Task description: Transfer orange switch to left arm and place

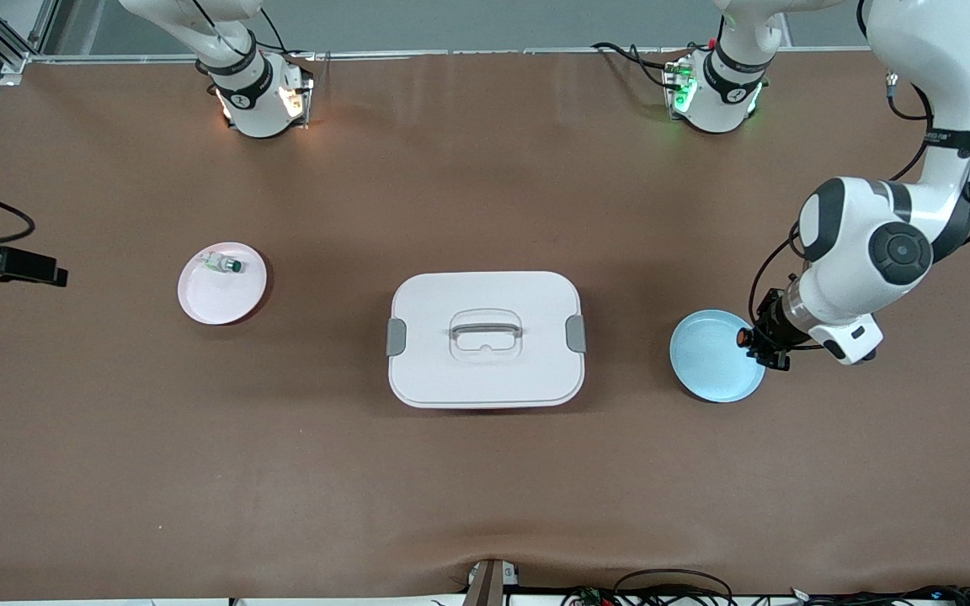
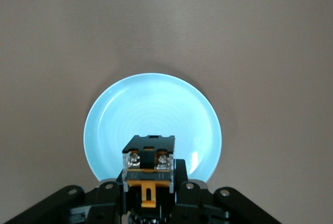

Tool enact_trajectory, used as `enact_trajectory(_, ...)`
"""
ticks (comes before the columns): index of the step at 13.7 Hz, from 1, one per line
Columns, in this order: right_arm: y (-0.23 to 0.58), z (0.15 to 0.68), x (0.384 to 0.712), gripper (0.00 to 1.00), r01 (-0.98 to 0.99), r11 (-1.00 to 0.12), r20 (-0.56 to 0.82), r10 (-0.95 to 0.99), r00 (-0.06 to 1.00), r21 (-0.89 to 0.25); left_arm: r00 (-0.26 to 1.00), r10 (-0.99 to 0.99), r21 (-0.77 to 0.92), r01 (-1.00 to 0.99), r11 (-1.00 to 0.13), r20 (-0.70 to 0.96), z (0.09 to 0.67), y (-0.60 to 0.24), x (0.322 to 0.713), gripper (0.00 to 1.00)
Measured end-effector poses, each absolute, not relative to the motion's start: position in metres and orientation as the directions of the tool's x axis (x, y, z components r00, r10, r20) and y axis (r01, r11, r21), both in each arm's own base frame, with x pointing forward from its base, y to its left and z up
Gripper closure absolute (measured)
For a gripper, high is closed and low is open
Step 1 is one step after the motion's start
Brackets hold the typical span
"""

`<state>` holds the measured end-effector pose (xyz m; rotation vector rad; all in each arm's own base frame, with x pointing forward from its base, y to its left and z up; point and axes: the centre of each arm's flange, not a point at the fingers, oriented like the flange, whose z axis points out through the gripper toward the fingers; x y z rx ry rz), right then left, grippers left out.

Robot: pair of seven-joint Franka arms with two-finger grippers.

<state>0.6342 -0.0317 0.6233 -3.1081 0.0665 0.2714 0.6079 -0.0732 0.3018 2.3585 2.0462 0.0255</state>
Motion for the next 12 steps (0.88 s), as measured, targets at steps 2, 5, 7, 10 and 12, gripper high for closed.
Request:
enact_trajectory(2,-0.030,0.629,0.632,0.00,-0.041,-0.999,-0.165,-0.038,0.986,-0.019,0.106,0.994,0.004,0.994,-0.106,0.019,0.282,-0.073,0.607,0.66)
enact_trajectory(5,-0.034,0.633,0.629,0.00,-0.048,-0.999,-0.159,-0.044,0.986,-0.020,0.070,0.997,-0.011,0.998,-0.070,0.044,0.256,-0.081,0.606,0.66)
enact_trajectory(7,-0.048,0.633,0.628,0.00,-0.061,-0.998,-0.159,-0.056,0.986,-0.027,0.077,0.996,-0.026,0.997,-0.076,0.045,0.244,-0.092,0.604,0.66)
enact_trajectory(10,-0.062,0.633,0.627,0.00,0.053,-0.997,-0.153,0.061,0.986,-0.050,0.094,0.995,-0.044,0.995,-0.092,0.041,0.226,-0.101,0.601,0.66)
enact_trajectory(12,-0.066,0.640,0.624,0.00,0.112,-0.992,-0.137,0.119,0.983,-0.054,0.095,0.995,-0.034,0.995,-0.094,0.035,0.218,-0.102,0.602,0.66)
